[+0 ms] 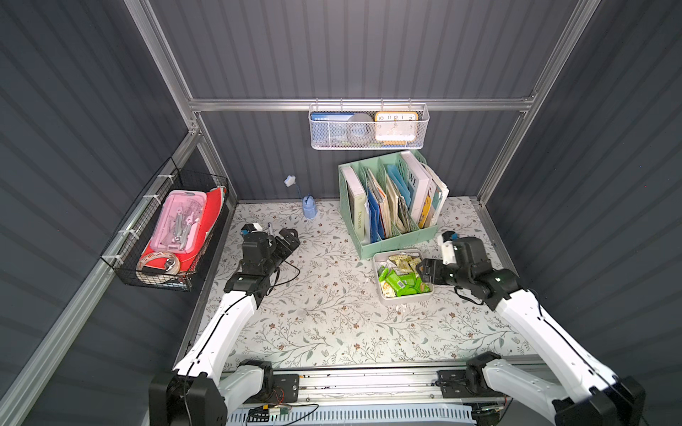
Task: Take the cookies out of the storage box
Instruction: Pick up the cookie from the storage box.
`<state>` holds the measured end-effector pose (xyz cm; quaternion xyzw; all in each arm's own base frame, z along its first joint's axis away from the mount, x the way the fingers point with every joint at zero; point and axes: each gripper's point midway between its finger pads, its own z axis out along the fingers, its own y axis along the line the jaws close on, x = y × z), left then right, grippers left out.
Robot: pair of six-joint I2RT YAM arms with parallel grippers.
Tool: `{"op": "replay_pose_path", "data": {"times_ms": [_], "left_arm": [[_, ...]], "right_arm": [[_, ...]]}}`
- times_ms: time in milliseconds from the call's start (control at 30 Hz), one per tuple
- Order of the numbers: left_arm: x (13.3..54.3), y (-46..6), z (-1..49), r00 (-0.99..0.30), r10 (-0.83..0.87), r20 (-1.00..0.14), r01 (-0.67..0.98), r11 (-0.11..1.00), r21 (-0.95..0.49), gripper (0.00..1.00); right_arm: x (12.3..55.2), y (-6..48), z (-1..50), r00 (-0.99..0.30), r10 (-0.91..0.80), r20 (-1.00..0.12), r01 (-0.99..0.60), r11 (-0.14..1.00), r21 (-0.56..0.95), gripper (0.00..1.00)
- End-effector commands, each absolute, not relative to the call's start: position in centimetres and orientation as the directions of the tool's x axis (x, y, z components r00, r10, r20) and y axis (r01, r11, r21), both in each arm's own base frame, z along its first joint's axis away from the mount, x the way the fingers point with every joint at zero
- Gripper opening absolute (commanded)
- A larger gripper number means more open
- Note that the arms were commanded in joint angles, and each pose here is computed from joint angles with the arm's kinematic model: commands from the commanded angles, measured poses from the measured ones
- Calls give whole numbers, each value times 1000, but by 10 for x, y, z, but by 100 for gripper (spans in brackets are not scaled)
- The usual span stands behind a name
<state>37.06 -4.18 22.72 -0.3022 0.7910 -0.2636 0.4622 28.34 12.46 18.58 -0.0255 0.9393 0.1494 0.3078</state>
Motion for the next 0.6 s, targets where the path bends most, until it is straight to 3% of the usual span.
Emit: {"op": "replay_pose_path", "data": {"times_ms": [0,233,567], "left_arm": [[360,-37,217,-396,-762,-512,-318,637,-702,99],[366,-38,203,-376,-805,-458,-347,581,-736,98],[366,-34,186,-355,-830,-430,-391,549,-738,97]], "right_arm": [[270,129,156,-884,-172,-435,-230,970,82,86],[287,159,133,-857,-363,-366,-386,922,-12,84],[298,185,107,-828,-485,-280,-504,864,-6,78]]}}
